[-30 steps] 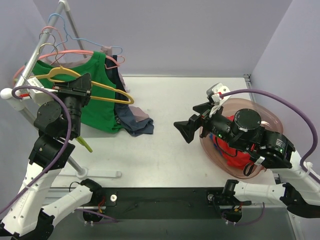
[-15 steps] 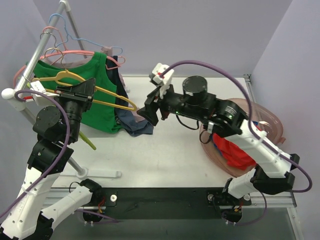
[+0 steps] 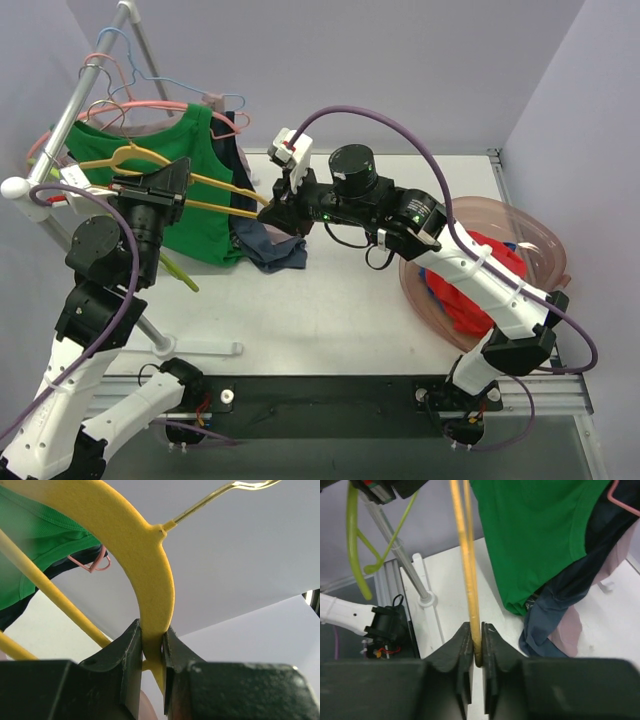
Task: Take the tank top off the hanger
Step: Place the hanger at the clothesline.
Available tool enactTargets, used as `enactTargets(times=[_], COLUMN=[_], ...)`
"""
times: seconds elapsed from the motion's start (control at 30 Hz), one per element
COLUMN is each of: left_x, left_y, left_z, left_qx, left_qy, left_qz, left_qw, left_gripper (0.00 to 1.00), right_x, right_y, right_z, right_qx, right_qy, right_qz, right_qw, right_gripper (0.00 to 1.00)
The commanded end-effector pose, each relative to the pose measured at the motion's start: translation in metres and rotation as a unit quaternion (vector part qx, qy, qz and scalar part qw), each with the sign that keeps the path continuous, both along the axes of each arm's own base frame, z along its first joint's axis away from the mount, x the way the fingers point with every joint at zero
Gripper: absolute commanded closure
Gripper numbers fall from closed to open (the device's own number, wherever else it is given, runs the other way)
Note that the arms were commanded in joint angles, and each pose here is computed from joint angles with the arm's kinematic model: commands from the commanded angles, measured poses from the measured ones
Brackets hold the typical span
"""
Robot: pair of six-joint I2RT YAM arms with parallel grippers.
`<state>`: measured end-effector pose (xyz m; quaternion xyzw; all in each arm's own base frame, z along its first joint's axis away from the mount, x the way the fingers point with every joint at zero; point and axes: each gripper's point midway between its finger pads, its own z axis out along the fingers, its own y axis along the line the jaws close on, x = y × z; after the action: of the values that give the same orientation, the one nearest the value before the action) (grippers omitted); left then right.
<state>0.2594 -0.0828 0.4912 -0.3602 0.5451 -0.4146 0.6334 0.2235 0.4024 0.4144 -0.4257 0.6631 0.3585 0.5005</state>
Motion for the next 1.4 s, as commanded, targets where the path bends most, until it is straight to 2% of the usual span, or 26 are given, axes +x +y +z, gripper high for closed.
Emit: enactTargets(times=[0.0,0.27,0.3,0.33,0.5,0.57,0.73,0.83,0.9,1.0,1.23,1.37], left_x=[-0.009,-0.020,-0.022,-0.023,-0.027,-0.028,-0.033,-0.036,-0.040,-0.046,-0.064,-0.080], left_y=[0.002,-0.002,-0.002,-0.004,-0.005,-0.007,-0.010,-0.014,-0.021,-0.031,-0.040,-0.036], left_z=[0.016,0.018,0.018,0.018,0.017,0.016,0.019,0.019,0.019,0.020,0.025,0.045], left_qx=[-0.020,-0.020,-0.021,-0.020,-0.019,-0.018,-0.018,-0.014,-0.005,0.005,0.023,0.023], left_qy=[-0.034,-0.050,-0.052,-0.054,-0.056,-0.056,-0.064,-0.065,-0.069,-0.075,-0.086,-0.115], left_qz=[-0.008,-0.032,-0.035,-0.041,-0.051,-0.055,-0.070,-0.084,-0.106,-0.136,-0.177,-0.187], left_qw=[0.999,0.998,0.998,0.997,0.997,0.997,0.995,0.994,0.992,0.988,0.980,0.975], left_gripper=[1.00,0.99,0.96,0.89,0.79,0.69,0.56,0.47,0.39,0.32,0.06,0.03], right_x=[0.002,-0.005,-0.005,-0.005,-0.003,-0.001,0.003,0.010,0.011,0.010,0.013,0.012], right_y=[0.010,0.009,0.008,0.007,0.000,0.000,-0.002,-0.005,-0.003,0.004,0.018,0.029], right_z=[0.047,0.061,0.064,0.064,0.075,0.077,0.081,0.081,0.081,0.080,0.066,0.058], right_qx=[0.078,0.096,0.101,0.102,0.122,0.125,0.133,0.132,0.129,0.124,0.099,0.088], right_qy=[-0.032,-0.070,-0.076,-0.079,-0.096,-0.096,-0.096,-0.099,-0.099,-0.101,-0.094,-0.094], right_qz=[0.012,0.026,0.023,0.022,0.007,0.001,-0.015,-0.034,-0.030,-0.016,-0.009,-0.001], right_qw=[0.996,0.993,0.992,0.991,0.988,0.988,0.986,0.986,0.986,0.987,0.991,0.992], right_gripper=[1.00,1.00,1.00,1.00,1.00,1.00,1.00,1.00,1.00,1.00,1.00,1.00])
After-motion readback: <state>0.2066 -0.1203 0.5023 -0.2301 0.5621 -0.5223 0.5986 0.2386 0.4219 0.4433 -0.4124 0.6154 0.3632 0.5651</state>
